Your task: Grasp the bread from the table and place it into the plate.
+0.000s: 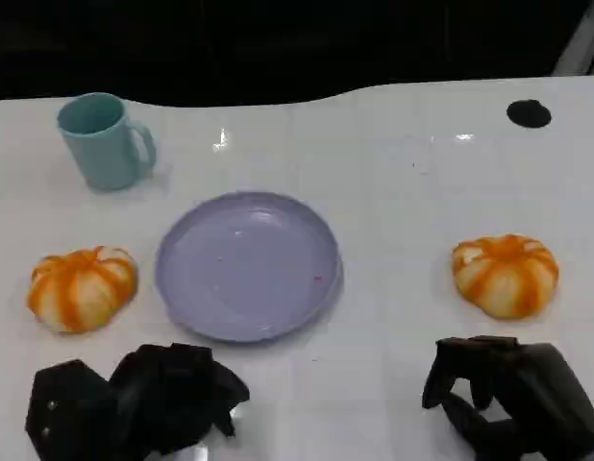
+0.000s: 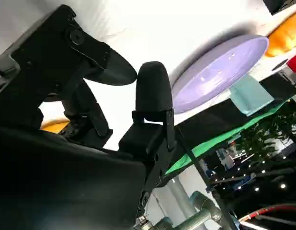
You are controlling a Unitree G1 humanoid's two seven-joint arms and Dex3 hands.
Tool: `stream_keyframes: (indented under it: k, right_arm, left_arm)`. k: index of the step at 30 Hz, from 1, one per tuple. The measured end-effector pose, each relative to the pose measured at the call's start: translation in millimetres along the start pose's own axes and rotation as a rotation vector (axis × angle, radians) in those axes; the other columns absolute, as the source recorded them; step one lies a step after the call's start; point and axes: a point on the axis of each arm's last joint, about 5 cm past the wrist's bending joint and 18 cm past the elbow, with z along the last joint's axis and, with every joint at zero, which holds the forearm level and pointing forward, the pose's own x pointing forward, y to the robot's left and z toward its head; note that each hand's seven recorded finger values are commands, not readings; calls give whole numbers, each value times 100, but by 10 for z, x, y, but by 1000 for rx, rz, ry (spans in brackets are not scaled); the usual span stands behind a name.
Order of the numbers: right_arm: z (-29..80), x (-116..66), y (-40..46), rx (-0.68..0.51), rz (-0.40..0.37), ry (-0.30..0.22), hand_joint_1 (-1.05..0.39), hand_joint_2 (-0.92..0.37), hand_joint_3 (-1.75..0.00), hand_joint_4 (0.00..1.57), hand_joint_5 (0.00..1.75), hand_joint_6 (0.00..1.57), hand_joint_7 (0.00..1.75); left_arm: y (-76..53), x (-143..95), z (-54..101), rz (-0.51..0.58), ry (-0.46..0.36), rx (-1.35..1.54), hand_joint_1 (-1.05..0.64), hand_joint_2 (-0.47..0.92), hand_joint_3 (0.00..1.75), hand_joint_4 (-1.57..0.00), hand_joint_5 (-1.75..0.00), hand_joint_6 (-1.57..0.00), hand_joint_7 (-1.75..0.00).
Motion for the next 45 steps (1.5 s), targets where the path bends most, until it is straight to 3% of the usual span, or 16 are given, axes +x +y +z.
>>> stream_keyframes:
  k: [26,32,36,41,45]
  right_arm:
    - [1,0,1,-1,1,-1,-14,-28,-135,90,172,83,135]
    - [-4,-6,3,1,0,0,-14,-33,-126,87,163,89,107]
    - [-1,3,-5,-7,-18,-1,-19,-45,-98,83,132,94,69]
    - [10,36,-32,-23,-38,2,-19,-42,-96,82,101,95,48]
    - [21,55,-55,-28,-71,-8,-22,-42,-93,68,77,84,29]
  left_arm:
    - [0,0,0,0,0,0,-105,65,25,-88,-152,-143,-56]
    - [0,1,-1,0,1,0,-105,66,24,-88,-152,-143,-55]
    - [0,3,-1,0,1,0,-105,66,23,-88,-152,-143,-55]
    - [-1,4,-1,-1,1,-1,-105,66,23,-89,-152,-144,-55]
    - [-1,5,-1,-1,0,-1,-105,66,22,-89,-151,-144,-54]
